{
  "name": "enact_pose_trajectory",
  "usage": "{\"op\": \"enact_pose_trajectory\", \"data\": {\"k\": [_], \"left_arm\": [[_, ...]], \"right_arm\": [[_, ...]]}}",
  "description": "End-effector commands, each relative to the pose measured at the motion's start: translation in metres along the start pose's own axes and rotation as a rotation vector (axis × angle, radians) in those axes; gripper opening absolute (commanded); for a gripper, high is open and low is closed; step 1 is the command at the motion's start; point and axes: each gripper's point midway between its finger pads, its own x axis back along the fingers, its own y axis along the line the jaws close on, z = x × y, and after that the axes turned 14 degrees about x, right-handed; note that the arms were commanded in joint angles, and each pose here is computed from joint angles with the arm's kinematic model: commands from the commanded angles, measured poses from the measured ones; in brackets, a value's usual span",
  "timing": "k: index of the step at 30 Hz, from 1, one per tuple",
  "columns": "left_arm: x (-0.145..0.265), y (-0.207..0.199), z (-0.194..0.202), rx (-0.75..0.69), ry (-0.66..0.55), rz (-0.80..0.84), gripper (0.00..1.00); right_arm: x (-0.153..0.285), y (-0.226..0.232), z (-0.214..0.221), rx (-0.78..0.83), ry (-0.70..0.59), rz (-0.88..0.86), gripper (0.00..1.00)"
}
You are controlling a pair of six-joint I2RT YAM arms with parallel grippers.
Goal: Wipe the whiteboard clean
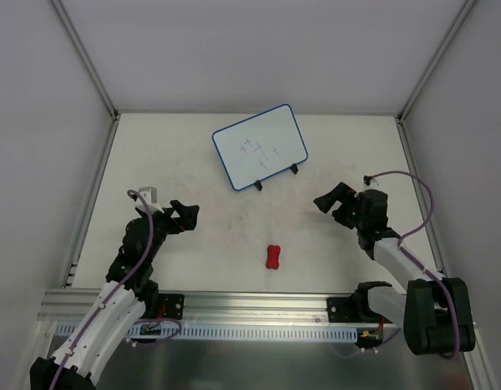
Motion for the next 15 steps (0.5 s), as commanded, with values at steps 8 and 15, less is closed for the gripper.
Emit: {"op": "enact_pose_trajectory", "data": {"k": [8,15], "left_arm": [[0.001,-0.007,-0.016,-0.024,-0.061,0.029,0.99],[0.002,-0.009,-0.018,-0.024,-0.062,0.031,0.99]], "right_arm": [[0.009,0.049,0.008,0.259,0.133,0.053,0.99],[0.028,0.077,0.054,0.340,0.329,0.158,0.99]]}}
